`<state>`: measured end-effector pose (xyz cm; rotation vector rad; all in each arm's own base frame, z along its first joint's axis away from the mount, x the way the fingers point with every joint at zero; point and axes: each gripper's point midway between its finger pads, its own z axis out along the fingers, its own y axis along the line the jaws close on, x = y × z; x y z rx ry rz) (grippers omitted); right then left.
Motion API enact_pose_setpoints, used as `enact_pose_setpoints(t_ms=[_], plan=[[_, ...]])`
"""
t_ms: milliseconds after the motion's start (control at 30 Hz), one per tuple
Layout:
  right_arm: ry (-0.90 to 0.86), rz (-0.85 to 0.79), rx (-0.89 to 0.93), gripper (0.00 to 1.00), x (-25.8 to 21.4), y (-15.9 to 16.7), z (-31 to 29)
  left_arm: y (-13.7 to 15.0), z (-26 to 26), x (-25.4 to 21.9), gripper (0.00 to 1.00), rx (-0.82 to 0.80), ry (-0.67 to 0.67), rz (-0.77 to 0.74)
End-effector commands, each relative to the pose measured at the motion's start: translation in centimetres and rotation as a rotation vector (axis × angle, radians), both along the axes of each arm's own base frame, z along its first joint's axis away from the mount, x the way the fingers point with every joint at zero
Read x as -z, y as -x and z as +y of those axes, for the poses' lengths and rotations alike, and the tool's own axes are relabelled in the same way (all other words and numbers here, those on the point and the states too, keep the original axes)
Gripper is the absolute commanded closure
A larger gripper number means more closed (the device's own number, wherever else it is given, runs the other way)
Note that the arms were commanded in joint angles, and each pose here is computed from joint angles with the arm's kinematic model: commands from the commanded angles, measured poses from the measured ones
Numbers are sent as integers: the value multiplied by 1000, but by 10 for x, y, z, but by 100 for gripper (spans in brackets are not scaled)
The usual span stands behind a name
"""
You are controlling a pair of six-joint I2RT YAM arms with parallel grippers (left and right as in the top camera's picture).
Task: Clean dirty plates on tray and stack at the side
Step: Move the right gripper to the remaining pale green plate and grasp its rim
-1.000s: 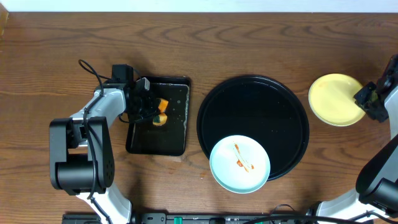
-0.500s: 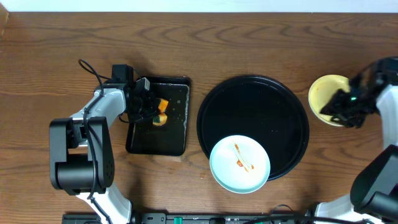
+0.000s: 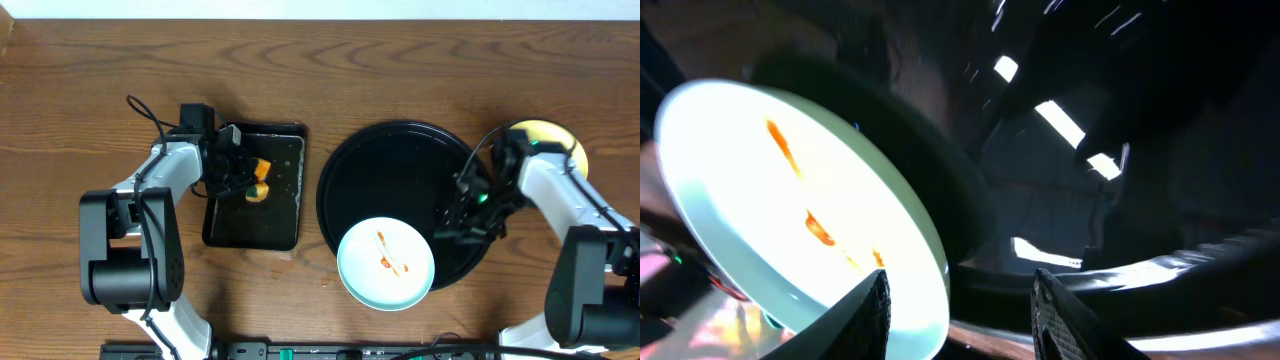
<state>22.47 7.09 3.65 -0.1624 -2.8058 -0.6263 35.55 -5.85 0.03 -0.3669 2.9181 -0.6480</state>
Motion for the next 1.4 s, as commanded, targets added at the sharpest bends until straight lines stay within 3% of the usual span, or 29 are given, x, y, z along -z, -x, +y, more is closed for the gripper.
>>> enact_pose_setpoints(t_ms=[0,200,300,433,667,833,1100,1367], plan=[[-29,9,-24,56,6,12,14,9,9,12,92,-26,-43,37],[-25,26,-42,62,21,26,20,9,9,12,93,-26,-43,37],[-19,39,-31,69,27,32,22,9,9,13,92,-26,-43,38],[-21,35,-40,86,32,36,25,9,9,13,93,-26,-43,38],[-25,1,-34,99,33,27,27,9,9,13,92,-26,-43,38],[9,-98,-22,99,33,-2,23,9,9,12,92,-26,-42,38],[208,-363,31,99,23,-82,-5,9,9,12,92,-26,-42,37],[274,-469,69,99,21,-109,-15,8,8,12,93,-24,-42,34]])
